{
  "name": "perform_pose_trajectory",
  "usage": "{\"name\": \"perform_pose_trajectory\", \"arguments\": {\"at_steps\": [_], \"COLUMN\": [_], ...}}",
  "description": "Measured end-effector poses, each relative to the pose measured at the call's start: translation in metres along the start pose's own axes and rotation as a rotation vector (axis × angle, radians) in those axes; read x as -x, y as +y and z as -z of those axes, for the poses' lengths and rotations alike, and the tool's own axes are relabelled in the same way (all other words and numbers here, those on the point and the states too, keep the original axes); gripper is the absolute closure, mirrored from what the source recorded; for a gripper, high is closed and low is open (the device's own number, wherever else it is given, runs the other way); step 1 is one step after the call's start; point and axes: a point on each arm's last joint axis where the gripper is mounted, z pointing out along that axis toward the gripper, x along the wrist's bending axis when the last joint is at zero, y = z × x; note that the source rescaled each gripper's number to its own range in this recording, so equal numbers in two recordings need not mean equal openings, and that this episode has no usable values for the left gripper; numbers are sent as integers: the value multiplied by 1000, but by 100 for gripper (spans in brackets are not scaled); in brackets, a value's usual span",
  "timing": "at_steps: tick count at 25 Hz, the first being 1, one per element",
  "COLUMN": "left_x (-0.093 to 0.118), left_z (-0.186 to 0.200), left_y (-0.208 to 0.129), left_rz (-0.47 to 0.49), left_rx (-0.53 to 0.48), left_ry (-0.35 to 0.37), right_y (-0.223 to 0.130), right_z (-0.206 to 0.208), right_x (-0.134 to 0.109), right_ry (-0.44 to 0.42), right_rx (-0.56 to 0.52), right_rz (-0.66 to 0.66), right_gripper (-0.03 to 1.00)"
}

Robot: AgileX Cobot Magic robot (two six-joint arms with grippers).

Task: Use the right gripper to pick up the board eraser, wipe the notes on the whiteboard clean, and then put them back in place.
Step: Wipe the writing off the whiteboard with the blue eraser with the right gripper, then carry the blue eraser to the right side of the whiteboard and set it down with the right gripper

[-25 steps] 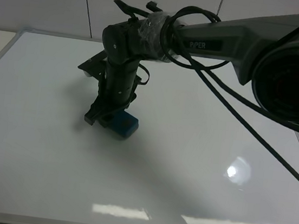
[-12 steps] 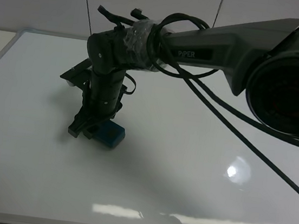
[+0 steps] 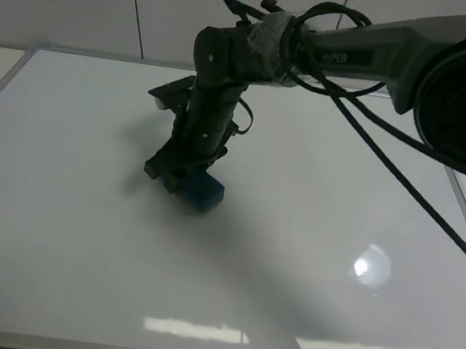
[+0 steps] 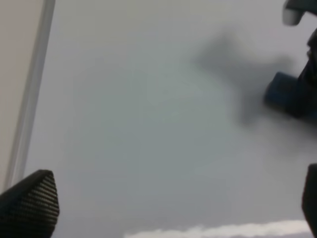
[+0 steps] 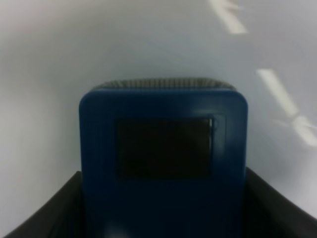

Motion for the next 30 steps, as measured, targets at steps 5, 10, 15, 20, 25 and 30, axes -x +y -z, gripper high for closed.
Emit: {"name": "perform_pose_trajectory", "arguments": {"at_steps": [5, 10, 15, 20, 25, 30], "left_x": [0, 0, 0, 0, 0, 0], "left_z": [0, 0, 0, 0, 0, 0], "left_y": [0, 0, 0, 0, 0, 0], "left_rz": [0, 0, 0, 0, 0, 0], "left_rx": [0, 0, 0, 0, 0, 0], "left_ry": [0, 0, 0, 0, 0, 0], "right_y": [-8, -15, -25, -38, -62, -106], "right_z": [25, 66, 98, 136, 154, 160], "right_x": [40, 68, 89, 106, 114, 113], "right_ry": [-43, -63, -75, -97, -110, -140], "right_rx": [1, 29, 36, 68, 72, 106], "right_rz": [-88, -165, -225, -292, -353, -442], "right_gripper": [97, 97, 97, 97, 97, 97]}}
